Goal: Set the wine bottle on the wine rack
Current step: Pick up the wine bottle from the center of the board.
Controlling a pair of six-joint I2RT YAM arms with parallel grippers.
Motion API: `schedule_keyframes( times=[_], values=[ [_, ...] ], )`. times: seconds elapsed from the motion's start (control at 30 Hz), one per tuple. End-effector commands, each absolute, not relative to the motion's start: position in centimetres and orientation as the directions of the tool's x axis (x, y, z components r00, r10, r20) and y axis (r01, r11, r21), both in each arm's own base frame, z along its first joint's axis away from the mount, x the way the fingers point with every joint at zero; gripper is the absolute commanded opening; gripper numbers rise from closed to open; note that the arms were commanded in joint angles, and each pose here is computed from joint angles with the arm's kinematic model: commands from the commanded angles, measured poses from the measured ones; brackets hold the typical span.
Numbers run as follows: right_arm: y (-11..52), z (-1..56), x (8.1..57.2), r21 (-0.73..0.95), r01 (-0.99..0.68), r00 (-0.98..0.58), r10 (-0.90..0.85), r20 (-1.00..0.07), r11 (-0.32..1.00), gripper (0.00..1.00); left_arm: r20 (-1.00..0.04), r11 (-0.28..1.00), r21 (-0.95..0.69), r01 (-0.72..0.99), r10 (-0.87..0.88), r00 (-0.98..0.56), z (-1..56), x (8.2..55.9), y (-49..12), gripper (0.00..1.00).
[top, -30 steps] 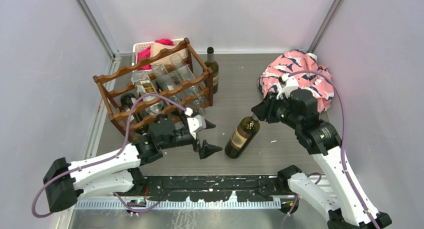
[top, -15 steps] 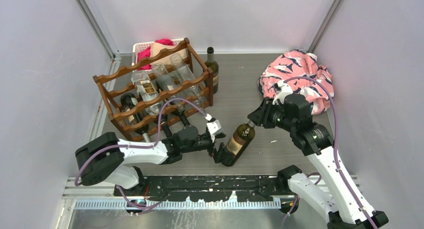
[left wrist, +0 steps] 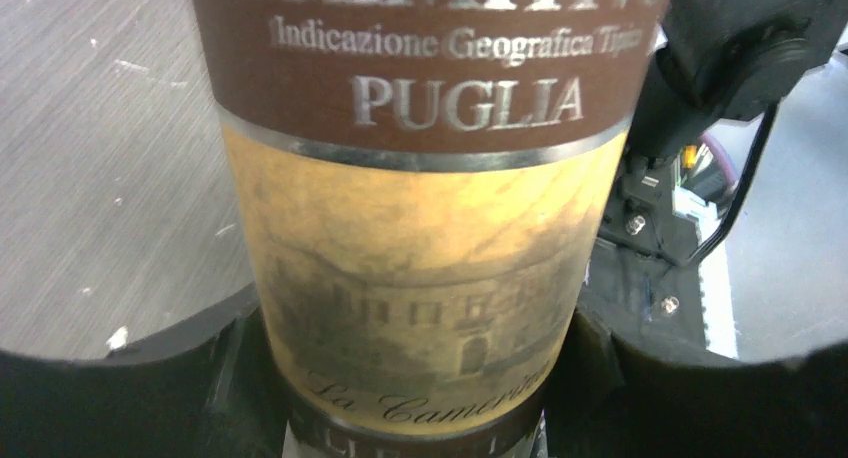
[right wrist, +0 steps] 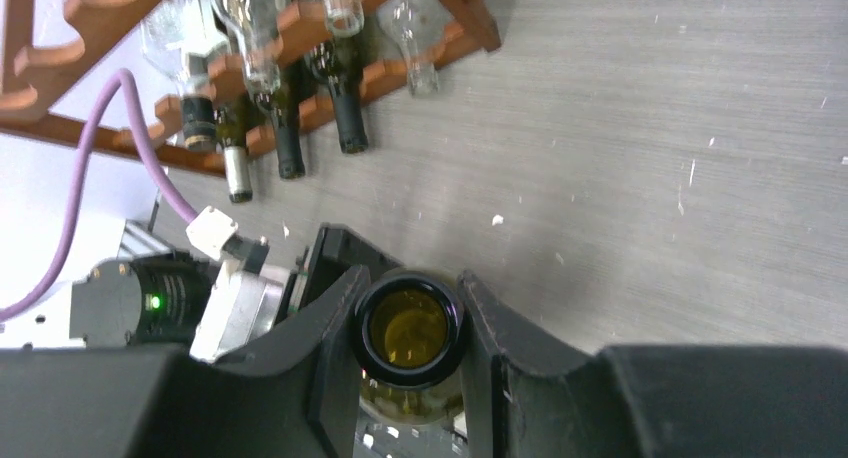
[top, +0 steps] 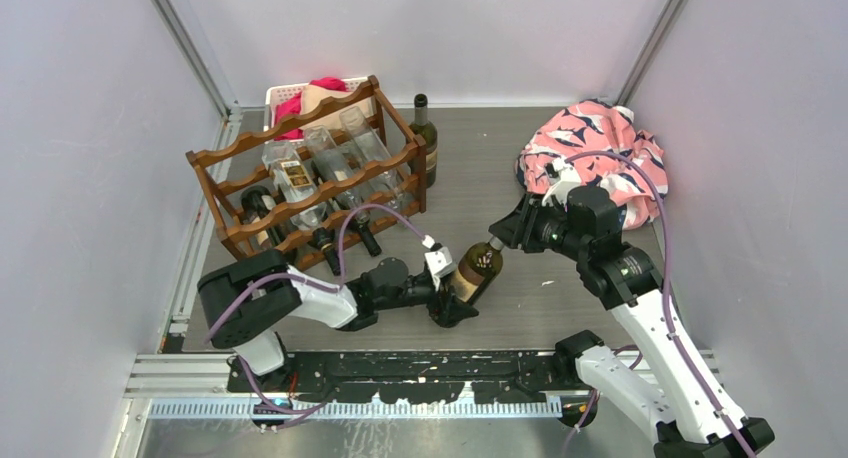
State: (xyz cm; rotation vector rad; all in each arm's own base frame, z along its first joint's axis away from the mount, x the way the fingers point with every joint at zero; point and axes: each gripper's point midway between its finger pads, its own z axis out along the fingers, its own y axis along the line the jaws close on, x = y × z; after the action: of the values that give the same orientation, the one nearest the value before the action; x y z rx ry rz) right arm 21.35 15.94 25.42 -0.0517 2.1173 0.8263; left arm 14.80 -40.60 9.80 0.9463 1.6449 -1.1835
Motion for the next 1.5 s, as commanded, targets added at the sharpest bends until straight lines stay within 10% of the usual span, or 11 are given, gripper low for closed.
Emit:
schedule_keyframes(
  times=[0.0, 0.07, 0.4, 0.97, 1.47],
  values=[
    [16.8, 29.4, 21.5, 0.577, -0.383, -0.576, 0.302, -0.759, 0.721, 0.01, -0.977, 0.268, -0.211, 0.940, -0.012, -0.215, 13.9, 16.0, -41.1, 0.24],
    [16.5, 28.7, 21.2, 0.560, -0.379, -0.586, 0.277, -0.761, 0.737, 0.11, -0.984, 0.280, -0.156, 0.947, 0.036, -0.173, 14.3, 16.1, -40.4, 0.01],
    [16.7, 26.8, 18.5, 0.492, -0.472, -0.660, 0.077, -0.747, 0.732, 0.99, -0.862, -0.039, 0.100, 0.994, 0.496, 0.106, 14.4, 11.9, -33.4, 0.00],
    [20.8, 26.0, 11.5, 0.502, -0.741, -0.647, -0.275, -0.711, 0.445, 1.00, -0.664, -0.199, 0.210, 0.957, 0.690, 0.289, 15.9, 11.8, -25.6, 0.00],
    [25.1, 19.6, 9.4, 0.505, -0.703, -0.710, -0.450, -0.542, 0.501, 0.91, -0.658, -0.189, 0.267, 0.945, 0.681, 0.322, 17.7, 12.4, -25.2, 0.00]
  ],
)
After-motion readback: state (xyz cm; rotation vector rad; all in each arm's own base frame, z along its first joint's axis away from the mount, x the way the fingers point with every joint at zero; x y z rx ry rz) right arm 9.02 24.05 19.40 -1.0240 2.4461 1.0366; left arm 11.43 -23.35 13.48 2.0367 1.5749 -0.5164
